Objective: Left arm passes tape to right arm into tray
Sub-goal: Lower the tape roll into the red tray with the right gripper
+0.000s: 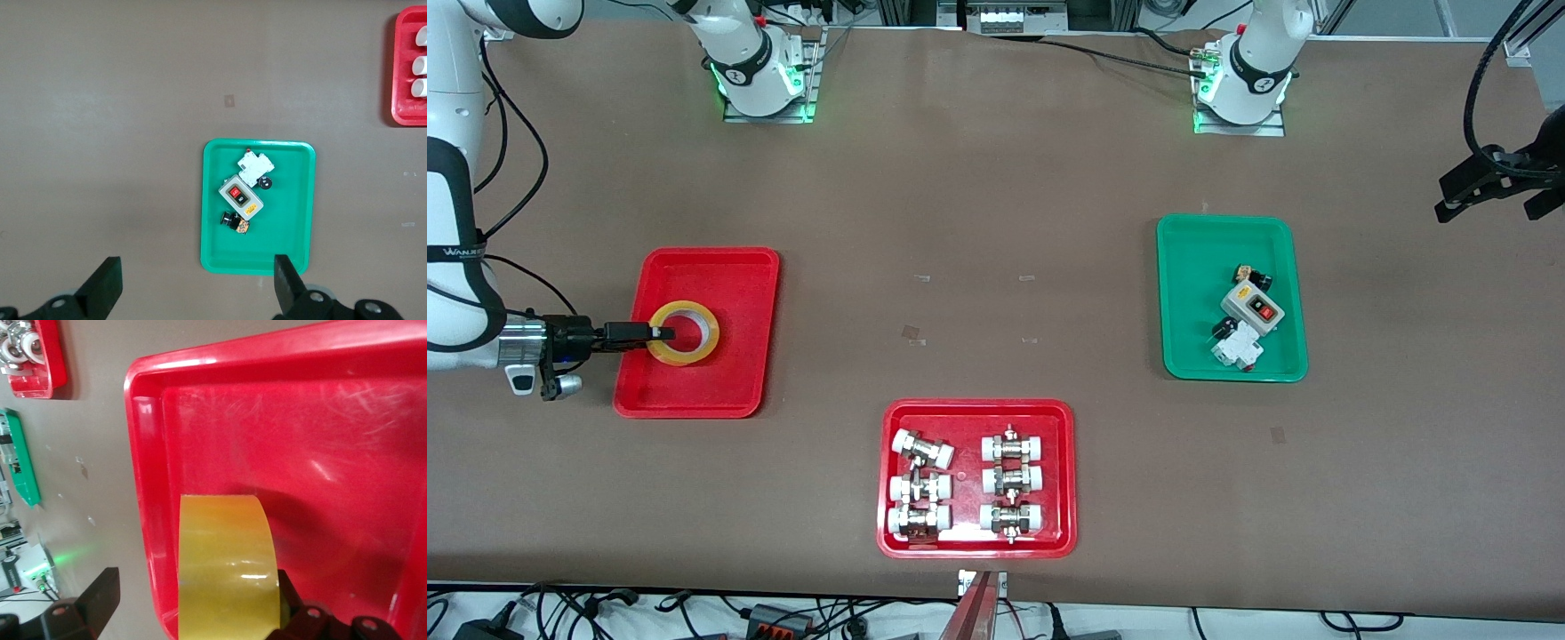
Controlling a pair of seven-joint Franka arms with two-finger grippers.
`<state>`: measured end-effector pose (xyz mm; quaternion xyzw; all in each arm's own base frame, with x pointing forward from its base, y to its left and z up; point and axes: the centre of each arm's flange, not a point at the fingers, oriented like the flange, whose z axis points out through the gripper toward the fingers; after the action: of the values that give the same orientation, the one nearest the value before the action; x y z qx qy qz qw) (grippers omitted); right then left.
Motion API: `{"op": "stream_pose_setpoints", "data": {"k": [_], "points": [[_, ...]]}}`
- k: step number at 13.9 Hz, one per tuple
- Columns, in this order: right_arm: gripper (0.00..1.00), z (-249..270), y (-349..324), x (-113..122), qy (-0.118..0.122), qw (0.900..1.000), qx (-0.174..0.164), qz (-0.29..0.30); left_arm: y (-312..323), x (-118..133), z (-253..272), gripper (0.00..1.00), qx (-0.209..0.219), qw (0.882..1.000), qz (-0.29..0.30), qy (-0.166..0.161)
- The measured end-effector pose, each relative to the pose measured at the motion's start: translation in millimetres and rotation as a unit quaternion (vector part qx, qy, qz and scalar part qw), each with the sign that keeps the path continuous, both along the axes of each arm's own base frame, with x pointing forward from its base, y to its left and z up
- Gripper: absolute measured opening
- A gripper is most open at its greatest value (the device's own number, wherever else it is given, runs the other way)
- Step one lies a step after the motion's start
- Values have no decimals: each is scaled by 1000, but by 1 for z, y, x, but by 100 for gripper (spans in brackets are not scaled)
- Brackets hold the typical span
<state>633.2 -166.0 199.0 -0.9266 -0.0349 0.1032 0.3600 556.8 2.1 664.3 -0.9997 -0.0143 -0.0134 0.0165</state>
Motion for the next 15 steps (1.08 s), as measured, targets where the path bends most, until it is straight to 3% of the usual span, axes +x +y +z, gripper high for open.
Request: {"op": "stream_pose_setpoints", "data": {"k": [6,11,15], "points": [[100,-1,3,0,1,1000,2,2,0,-1,0,100,-9,1000,1,4],[100,-1,9,2,-7,999,34,-13,2,0,-2,100,-11,1000,2,7],[100,-18,17,-5,8,999,45,-10,2,0,-5,100,-11,1000,2,10]]}}
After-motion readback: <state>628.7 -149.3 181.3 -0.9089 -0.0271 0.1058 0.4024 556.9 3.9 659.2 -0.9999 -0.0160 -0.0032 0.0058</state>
